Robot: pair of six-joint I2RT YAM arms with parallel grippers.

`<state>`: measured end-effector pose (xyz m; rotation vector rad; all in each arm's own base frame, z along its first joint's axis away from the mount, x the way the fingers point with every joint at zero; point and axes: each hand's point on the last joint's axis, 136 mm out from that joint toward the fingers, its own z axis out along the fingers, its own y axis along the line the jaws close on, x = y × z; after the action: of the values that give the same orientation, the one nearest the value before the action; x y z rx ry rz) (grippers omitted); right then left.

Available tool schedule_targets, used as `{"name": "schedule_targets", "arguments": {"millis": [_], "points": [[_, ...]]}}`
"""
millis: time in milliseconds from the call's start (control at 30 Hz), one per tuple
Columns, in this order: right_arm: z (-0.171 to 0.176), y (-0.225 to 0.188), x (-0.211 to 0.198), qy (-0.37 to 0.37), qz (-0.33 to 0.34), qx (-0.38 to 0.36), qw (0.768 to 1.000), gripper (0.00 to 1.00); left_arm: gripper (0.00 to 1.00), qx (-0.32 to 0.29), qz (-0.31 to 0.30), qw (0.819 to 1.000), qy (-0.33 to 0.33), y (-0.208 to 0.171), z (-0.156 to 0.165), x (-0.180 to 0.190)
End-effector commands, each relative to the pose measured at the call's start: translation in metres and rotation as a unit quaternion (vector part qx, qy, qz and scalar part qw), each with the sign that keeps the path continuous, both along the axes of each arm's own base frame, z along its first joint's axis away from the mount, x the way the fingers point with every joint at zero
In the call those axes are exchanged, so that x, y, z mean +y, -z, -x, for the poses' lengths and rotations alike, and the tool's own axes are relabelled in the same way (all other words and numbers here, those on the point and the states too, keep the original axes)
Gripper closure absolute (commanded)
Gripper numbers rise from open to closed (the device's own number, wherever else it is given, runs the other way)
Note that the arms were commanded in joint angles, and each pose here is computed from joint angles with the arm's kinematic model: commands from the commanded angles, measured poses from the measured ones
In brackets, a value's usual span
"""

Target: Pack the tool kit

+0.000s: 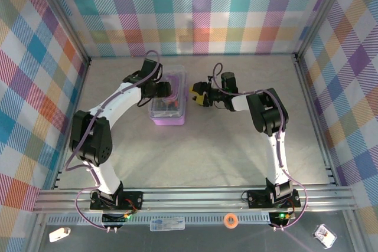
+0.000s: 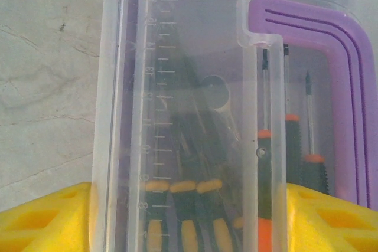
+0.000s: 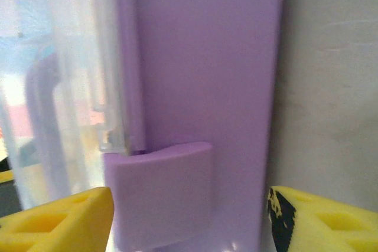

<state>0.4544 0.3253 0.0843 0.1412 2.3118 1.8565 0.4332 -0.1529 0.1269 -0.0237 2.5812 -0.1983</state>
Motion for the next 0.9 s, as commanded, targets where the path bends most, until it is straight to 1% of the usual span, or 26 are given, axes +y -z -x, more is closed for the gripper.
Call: {"name": "schedule_targets", "arguments": {"millis": [0,133,367,500,600,867], "points": [[0.009,-0.024,0.01,-0.032,-0.034,-0.035,0.998,0.29,0.74,0.271,0.072,0.959,0.032,0.11,0.106,-0.021],[0.016,-0.024,0.023,-0.047,-0.035,-0.031,0.998,0.28,0.74,0.267,0.087,0.959,0.029,0.106,0.104,-0.02],[0.017,-0.014,0.032,-0.047,-0.036,-0.018,0.998,0.28,0.74,0.271,0.073,0.96,0.026,0.108,0.105,-0.014],[0.015,-0.025,0.035,-0.049,-0.057,-0.022,0.997,0.28,0.74,0.271,0.071,0.96,0.026,0.109,0.105,-0.013],[0.014,-0.032,0.035,-0.049,-0.06,-0.027,0.997,0.28,0.75,0.273,0.068,0.959,0.025,0.11,0.106,-0.012],[0.017,-0.056,0.028,-0.042,-0.073,-0.05,0.995,0.3,0.75,0.271,0.036,0.962,0.013,0.108,0.105,-0.001]]}}
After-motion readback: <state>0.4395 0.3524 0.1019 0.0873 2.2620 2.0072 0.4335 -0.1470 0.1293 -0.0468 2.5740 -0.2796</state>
